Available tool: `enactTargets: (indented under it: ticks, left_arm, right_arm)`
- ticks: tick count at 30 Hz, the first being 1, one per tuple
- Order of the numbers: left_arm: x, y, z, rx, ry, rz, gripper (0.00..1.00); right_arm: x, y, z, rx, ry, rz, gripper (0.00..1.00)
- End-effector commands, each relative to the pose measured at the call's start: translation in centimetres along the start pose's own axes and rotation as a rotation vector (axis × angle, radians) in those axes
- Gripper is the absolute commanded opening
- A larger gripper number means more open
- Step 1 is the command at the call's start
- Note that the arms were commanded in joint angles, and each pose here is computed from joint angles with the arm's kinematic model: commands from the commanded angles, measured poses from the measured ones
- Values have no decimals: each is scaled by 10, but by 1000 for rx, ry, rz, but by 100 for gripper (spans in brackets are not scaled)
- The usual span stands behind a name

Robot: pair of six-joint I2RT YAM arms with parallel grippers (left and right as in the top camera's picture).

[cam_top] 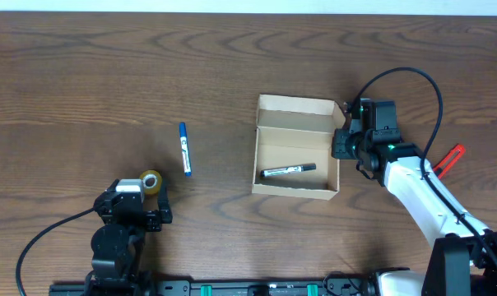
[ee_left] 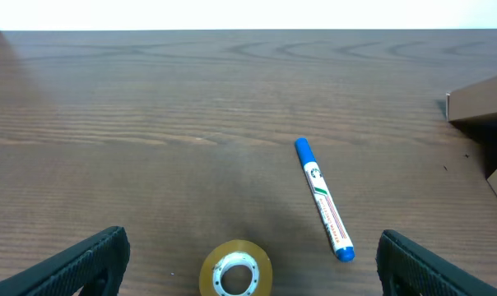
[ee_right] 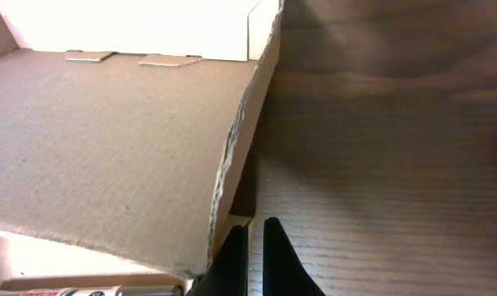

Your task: Pack container

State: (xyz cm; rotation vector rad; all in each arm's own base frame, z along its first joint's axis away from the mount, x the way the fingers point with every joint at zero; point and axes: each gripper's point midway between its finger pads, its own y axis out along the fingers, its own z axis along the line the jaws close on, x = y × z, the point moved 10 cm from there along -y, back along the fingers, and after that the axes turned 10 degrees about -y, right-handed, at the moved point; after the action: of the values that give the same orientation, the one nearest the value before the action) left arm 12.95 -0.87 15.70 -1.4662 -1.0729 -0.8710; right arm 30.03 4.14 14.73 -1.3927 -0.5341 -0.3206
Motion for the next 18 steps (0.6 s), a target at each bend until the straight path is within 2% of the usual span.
enactTargets:
  ticks: [1, 18]
  left_arm:
    - [-6, 2, 2, 10, -10, 13, 95]
    - [-6, 2, 2, 10, -10, 13, 95]
  right_arm:
    - [4, 1, 0, 35, -28, -14, 1]
    - [13, -2, 3, 77, -63, -55, 1]
